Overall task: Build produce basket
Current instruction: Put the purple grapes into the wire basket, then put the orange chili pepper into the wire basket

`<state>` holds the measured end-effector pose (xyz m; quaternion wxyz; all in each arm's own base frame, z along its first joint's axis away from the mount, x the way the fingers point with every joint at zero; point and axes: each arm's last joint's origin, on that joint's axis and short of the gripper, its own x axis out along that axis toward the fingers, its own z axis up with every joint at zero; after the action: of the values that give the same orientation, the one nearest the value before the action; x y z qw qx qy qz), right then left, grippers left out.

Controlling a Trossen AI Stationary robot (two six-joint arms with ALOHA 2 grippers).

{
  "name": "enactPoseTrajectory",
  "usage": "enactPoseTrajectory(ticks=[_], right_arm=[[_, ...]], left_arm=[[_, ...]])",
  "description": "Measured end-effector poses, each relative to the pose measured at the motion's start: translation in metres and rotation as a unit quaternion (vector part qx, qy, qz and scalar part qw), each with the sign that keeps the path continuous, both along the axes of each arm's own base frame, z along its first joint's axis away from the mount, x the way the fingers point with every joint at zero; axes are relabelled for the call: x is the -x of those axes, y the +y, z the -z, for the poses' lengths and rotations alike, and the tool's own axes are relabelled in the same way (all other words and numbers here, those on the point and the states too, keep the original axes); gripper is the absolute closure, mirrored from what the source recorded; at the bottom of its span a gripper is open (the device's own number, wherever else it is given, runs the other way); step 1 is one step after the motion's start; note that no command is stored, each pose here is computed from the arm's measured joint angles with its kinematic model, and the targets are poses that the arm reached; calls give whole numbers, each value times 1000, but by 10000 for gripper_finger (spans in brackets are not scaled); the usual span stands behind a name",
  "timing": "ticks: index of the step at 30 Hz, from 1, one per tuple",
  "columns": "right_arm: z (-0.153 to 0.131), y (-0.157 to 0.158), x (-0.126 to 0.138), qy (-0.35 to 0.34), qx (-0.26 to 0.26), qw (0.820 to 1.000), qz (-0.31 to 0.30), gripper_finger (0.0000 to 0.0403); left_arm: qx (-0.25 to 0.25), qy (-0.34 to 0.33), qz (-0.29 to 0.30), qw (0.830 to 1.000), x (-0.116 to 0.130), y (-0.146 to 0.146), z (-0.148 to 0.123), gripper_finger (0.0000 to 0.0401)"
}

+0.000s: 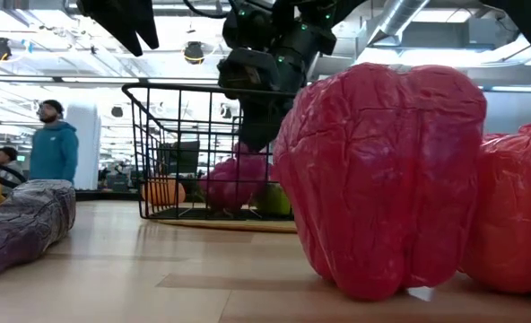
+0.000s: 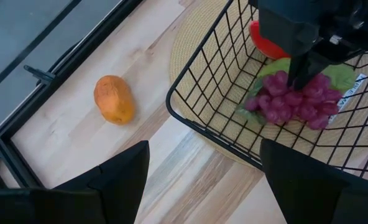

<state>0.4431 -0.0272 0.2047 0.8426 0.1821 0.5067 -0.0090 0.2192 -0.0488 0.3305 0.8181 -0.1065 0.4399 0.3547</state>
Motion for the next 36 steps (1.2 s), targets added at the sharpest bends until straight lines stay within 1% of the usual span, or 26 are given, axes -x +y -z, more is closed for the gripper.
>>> enactPoseTrajectory(ticks=[10, 14, 17, 19, 20, 23, 28, 33, 36], right_arm=[[-1, 7, 0, 0, -1, 1000, -6, 296], [-9, 7, 2, -7, -1, 1000, -7, 256], [-22, 6, 10, 16, -2, 1000, -6, 231], [-36, 4, 10, 10, -2, 1000, -2, 218], [-44, 3, 14, 21, -3, 1000, -2, 212], [-67, 1, 23, 51, -6, 999, 0, 202], [-94, 6, 47, 149, -17, 989, 2, 204], [-98, 29, 70, 269, -28, 962, 26, 213], [-96, 51, 71, 280, -29, 959, 29, 216]], left_arm=[[0, 0, 0, 1000, 0, 0, 0, 108], [0, 1, 0, 1000, 0, 0, 0, 108], [-1, 2, 2, 1000, 0, 0, 0, 108], [-1, 2, 3, 1000, 0, 0, 0, 108], [-1, 2, 3, 1000, 0, 0, 0, 108], [-3, 2, 6, 1000, 0, 0, 0, 108], [-3, 2, 9, 1000, -1, 0, 0, 108], [-3, 3, 9, 1000, -1, 0, 0, 108], [-7, 8, 18, 1000, 0, 0, 0, 108]])
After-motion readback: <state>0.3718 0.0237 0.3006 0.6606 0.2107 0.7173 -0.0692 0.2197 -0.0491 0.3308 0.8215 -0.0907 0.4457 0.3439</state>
